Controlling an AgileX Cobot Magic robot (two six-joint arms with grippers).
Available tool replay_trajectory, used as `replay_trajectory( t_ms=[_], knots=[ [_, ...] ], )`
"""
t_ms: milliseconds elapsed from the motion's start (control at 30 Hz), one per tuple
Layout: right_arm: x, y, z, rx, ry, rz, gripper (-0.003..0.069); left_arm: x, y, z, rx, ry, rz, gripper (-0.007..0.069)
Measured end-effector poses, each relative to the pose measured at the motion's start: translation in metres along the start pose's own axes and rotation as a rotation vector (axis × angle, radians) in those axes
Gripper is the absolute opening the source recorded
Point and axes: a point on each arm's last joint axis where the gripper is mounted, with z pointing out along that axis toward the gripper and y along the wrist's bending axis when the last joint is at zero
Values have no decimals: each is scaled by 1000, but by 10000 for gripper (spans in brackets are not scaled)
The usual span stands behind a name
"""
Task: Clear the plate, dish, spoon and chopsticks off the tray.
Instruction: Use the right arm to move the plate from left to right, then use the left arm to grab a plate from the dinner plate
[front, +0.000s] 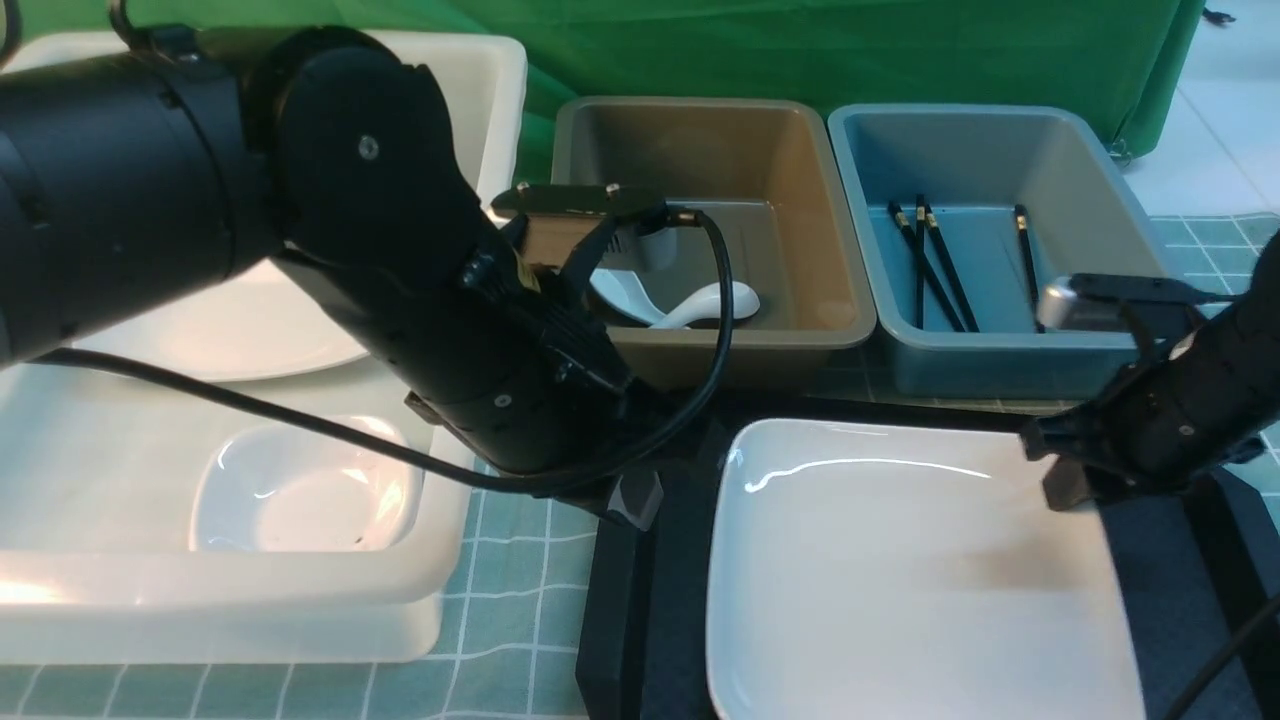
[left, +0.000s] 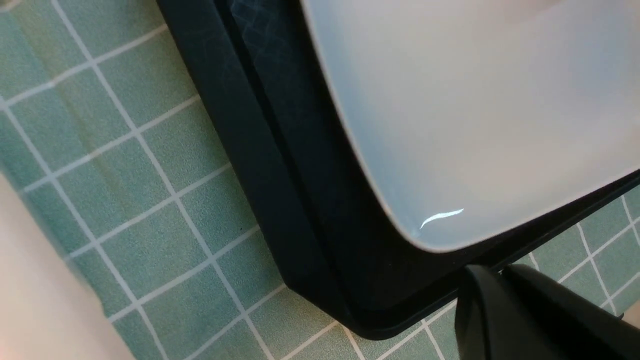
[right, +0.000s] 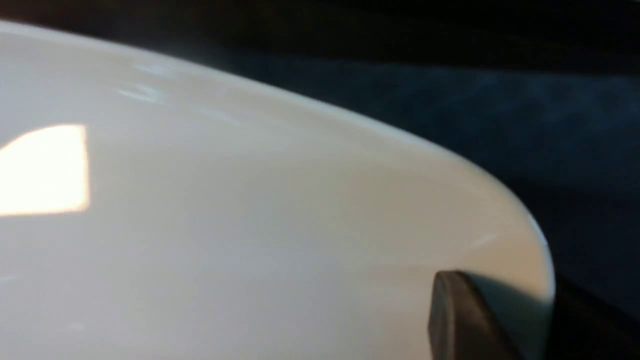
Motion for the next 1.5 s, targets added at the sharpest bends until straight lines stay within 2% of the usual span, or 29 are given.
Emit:
replay_trajectory(
  t_ms=[167,200,333,400,500,600,667,800,933,1100,1267,1500],
  knots=[
    [1,-18,-2,29,-1,84,206,-3,-3,2,39,-26,-31,13],
    [1,-19,-2,35,0,89,241,-4,-5,5,49,-22,-36,13],
    [6,-19,-4,36,49,89,498,-2,-16,25,61,37,-38,13],
    [10,-18,-12,36,77,77,560,0,-23,40,64,74,-65,13],
    [14,-14,-35,32,66,69,529,0,-29,59,60,99,-99,28],
    [17,-9,-63,33,3,64,446,-2,-30,74,56,92,-117,72],
    [20,-5,-87,36,-65,62,386,-5,-28,84,53,82,-148,118],
    [27,2,-123,43,-182,46,322,-9,-24,102,40,67,-232,244],
    [37,7,-154,49,-290,32,309,-11,-19,123,23,70,-294,401],
    [41,9,-164,51,-323,27,305,-8,-13,144,-1,118,-317,520],
    [41,9,-164,51,-323,27,305,-7,-11,158,-1,131,-342,533],
    [41,9,-164,51,-324,27,305,-7,-15,166,29,116,-355,468]
  ],
)
